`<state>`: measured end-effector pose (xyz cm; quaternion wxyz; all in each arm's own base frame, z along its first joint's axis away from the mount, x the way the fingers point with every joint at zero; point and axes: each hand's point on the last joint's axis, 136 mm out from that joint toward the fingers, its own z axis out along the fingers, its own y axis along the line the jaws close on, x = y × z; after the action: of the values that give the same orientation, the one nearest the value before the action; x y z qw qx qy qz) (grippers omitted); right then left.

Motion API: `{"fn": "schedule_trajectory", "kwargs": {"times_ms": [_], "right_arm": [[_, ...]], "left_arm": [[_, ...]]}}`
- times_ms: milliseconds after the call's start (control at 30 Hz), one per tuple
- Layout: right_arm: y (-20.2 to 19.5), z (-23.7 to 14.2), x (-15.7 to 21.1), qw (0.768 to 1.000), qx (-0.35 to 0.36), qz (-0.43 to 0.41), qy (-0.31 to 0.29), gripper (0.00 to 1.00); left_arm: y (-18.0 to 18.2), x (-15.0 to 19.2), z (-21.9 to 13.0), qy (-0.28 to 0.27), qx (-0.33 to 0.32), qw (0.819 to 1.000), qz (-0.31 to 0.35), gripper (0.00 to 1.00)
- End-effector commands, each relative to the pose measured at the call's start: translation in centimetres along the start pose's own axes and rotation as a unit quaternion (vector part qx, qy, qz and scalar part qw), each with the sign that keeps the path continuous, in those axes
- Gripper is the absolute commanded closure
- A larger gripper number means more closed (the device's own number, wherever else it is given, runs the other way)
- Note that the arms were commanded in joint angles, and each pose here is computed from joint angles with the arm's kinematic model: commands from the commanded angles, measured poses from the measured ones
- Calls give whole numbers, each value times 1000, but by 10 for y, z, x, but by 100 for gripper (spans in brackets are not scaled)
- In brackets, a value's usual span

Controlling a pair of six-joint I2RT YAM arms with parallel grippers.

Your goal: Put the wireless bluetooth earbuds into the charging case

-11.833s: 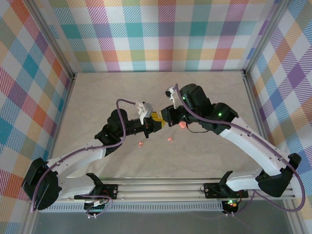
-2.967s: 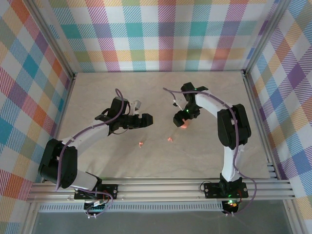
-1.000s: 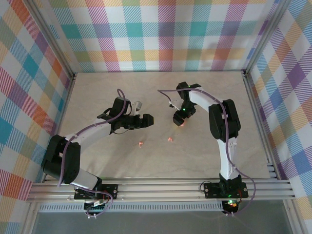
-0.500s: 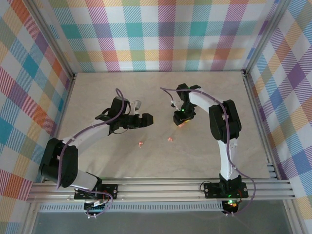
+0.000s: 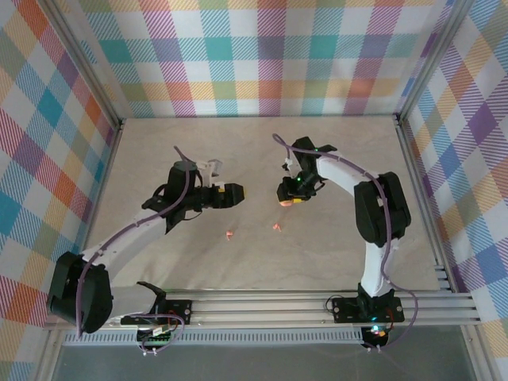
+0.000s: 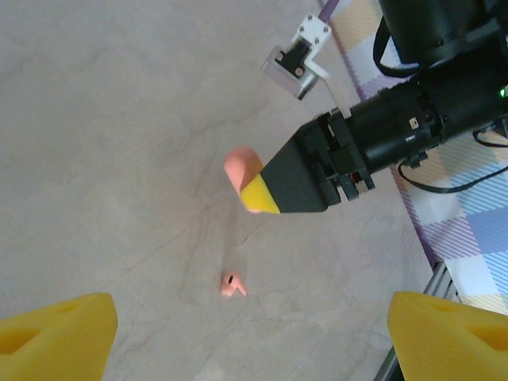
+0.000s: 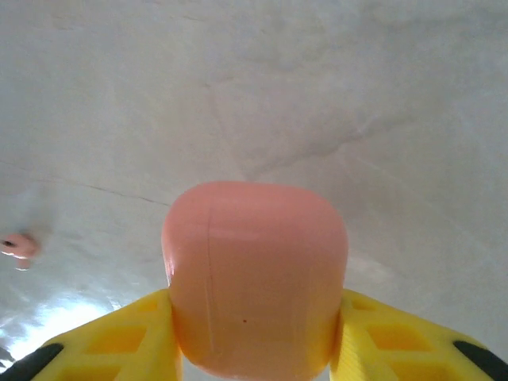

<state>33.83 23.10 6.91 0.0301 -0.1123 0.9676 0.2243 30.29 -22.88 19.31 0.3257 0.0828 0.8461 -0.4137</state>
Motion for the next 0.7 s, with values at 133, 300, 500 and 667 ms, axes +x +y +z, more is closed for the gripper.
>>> {"fn": "schedule_trajectory", "kwargs": {"times_ms": [133, 300, 500, 667], "right_arm": [[61, -62, -19, 983, -125, 77, -113, 62], [83, -97, -23, 969, -162, 111, -148, 63], [109, -127, -20, 951, -207, 124, -192, 63], [121, -142, -20, 940, -238, 136, -205, 62]], "left_arm": [[-37, -22, -1, -125, 36, 986, 106, 13], [-74, -32, 0, -216, 76, 956, 181, 12], [-104, -38, 8, -248, 127, 938, 205, 14], [-109, -40, 15, -255, 142, 938, 188, 14]]}}
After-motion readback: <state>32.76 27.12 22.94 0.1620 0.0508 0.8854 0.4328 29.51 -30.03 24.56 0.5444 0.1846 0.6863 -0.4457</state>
